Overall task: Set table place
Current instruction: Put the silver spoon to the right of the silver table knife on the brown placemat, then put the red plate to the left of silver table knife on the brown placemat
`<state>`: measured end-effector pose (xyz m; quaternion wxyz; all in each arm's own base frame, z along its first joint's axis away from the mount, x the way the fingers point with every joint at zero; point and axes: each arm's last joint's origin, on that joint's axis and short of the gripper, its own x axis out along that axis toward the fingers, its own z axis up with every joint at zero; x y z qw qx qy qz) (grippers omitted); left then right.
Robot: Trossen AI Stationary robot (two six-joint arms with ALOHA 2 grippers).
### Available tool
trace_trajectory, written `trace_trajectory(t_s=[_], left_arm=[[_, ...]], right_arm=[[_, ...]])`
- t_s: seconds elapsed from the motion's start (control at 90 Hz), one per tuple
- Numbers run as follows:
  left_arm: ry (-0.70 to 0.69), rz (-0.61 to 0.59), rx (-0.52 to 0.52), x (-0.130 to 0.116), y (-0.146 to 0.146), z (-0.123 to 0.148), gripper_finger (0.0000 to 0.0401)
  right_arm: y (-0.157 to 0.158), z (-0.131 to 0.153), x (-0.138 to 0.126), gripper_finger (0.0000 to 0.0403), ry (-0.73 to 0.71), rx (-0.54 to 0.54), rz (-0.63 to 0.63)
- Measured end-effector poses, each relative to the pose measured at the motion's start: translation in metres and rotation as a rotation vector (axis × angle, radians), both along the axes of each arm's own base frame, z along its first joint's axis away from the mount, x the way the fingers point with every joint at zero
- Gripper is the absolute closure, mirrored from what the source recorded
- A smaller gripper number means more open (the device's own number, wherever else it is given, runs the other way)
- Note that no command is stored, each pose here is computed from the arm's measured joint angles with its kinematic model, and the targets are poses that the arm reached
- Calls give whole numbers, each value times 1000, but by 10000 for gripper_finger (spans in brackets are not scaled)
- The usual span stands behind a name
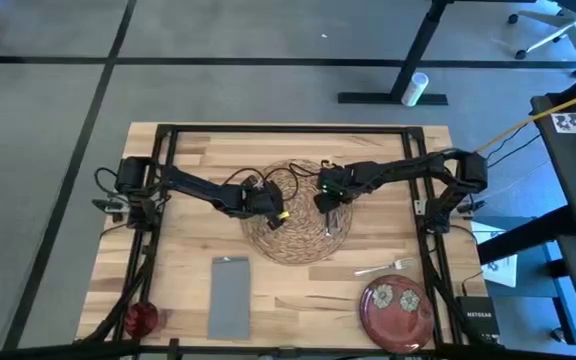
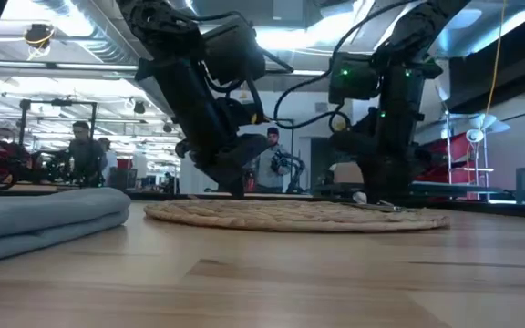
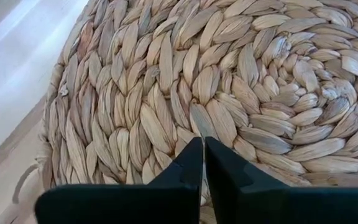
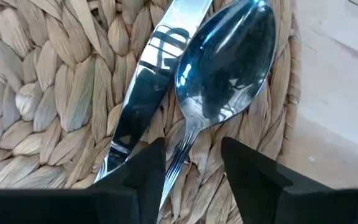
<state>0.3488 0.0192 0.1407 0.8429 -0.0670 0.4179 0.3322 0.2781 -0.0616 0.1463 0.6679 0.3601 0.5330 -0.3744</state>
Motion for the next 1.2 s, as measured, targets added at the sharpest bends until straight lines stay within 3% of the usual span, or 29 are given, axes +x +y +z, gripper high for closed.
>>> trace_trajectory(t_s=[0.633, 1.2], left_arm=[[1, 1, -1, 0, 0, 0, 401], [51, -39, 24, 1, 0, -8, 401]], right_arm=[[1, 0, -4, 256, 38, 9, 26], [2, 18, -15, 256, 55, -36, 45]])
